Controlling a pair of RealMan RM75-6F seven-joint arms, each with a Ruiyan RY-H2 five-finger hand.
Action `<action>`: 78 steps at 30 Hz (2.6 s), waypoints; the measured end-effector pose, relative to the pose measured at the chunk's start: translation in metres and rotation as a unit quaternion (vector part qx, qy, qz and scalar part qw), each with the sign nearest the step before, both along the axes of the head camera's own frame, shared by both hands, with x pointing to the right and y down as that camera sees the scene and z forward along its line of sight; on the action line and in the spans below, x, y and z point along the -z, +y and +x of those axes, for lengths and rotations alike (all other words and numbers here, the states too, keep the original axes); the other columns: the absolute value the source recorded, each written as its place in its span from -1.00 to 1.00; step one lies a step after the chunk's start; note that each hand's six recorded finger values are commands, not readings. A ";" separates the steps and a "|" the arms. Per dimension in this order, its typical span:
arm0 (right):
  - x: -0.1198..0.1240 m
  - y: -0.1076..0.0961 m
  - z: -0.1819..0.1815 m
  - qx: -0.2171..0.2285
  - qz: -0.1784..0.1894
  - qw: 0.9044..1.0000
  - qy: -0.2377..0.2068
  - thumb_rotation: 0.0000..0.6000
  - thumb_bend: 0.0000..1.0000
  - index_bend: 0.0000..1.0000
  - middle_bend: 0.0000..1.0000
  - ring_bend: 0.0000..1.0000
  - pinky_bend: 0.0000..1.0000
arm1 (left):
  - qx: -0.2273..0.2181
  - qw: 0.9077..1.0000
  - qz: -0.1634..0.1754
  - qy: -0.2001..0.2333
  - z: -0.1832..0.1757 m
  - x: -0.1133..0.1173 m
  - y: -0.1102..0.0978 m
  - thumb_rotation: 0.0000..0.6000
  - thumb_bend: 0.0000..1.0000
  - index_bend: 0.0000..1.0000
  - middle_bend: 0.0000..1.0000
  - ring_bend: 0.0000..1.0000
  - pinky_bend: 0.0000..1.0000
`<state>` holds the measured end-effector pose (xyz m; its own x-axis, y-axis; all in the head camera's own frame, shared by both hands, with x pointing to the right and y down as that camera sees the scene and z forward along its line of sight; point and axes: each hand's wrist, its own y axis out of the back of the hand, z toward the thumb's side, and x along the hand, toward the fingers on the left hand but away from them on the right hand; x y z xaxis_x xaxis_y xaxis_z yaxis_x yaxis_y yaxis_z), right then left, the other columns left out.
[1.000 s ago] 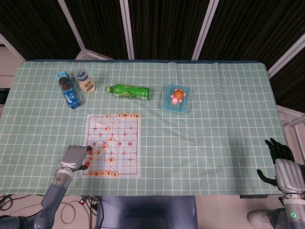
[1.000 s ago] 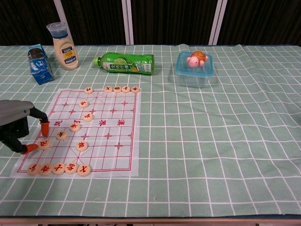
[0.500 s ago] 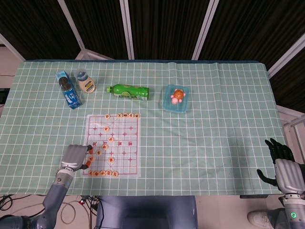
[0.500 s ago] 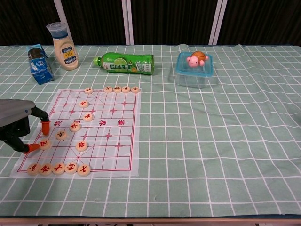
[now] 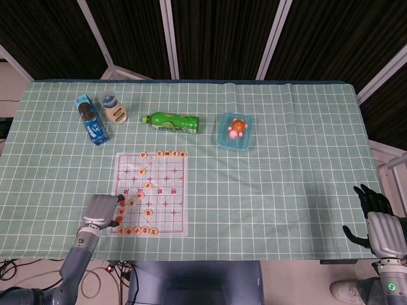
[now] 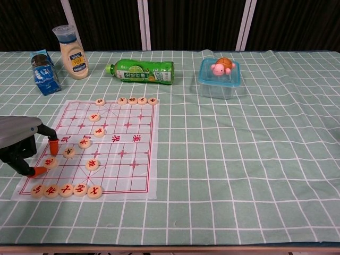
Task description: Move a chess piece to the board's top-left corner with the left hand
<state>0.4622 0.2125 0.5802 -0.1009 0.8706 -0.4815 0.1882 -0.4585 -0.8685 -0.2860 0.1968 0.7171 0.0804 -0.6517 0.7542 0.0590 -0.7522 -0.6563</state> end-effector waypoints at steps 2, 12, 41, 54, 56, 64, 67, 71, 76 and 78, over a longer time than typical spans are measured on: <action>0.000 0.000 0.000 0.000 0.001 1.000 0.000 1.00 -0.36 -1.00 -1.00 -1.00 -1.00 | 0.001 1.000 -0.002 0.001 0.001 0.000 0.000 1.00 -0.49 -0.10 1.00 0.96 0.99; 0.000 0.000 0.000 0.002 0.003 1.000 0.001 1.00 -0.36 -1.00 -1.00 -1.00 -1.00 | 0.006 1.000 -0.002 0.000 0.000 -0.001 -0.001 1.00 -0.49 -0.08 1.00 0.96 0.99; 0.001 -0.001 -0.001 0.001 0.008 1.000 -0.001 1.00 -0.35 -1.00 -1.00 -1.00 -1.00 | 0.014 1.000 0.001 0.006 0.000 -0.001 -0.001 1.00 -0.28 0.01 1.00 0.96 0.99; 0.002 -0.001 0.000 0.001 0.008 1.000 0.002 1.00 -0.35 -1.00 -1.00 -1.00 -1.00 | 0.025 0.999 0.037 0.027 0.003 0.018 -0.023 1.00 -0.28 0.01 1.00 0.96 0.99; 0.002 -0.001 0.000 0.001 0.008 1.000 0.001 1.00 -0.35 -1.00 -1.00 -1.00 -1.00 | 0.032 0.998 0.044 0.028 0.002 0.020 -0.028 1.00 -0.28 0.01 1.00 0.96 0.99; 0.002 -0.001 0.001 -0.001 0.007 1.000 0.000 1.00 -0.35 -1.00 -1.00 -1.00 -1.00 | 0.039 0.997 0.069 0.019 -0.001 0.020 -0.057 1.00 -0.28 0.01 1.00 0.96 0.99; 0.001 -0.001 0.002 -0.006 0.006 1.000 -0.002 1.00 -0.36 -1.00 -1.00 -1.00 -1.00 | 0.040 0.996 0.075 0.013 -0.002 0.018 -0.070 1.00 -0.28 0.01 1.00 0.96 0.99; 0.001 -0.001 0.003 -0.010 0.004 1.000 -0.005 1.00 -0.36 -1.00 -1.00 -1.00 -1.00 | 0.040 0.996 0.078 0.004 -0.004 0.015 -0.083 1.00 -0.28 0.01 1.00 0.96 0.99; 0.000 -0.001 0.004 -0.018 0.000 1.000 -0.009 1.00 -0.35 -1.00 -1.00 -1.00 -1.00 | 0.047 0.996 0.077 -0.004 -0.007 0.012 -0.090 1.00 -0.28 0.01 1.00 0.96 0.99; 0.000 -0.001 0.005 -0.020 -0.001 1.000 -0.011 1.00 -0.35 -1.00 -1.00 -1.00 -1.00 | 0.052 0.996 0.079 -0.008 -0.009 0.011 -0.095 1.00 -0.28 0.01 1.00 0.96 0.99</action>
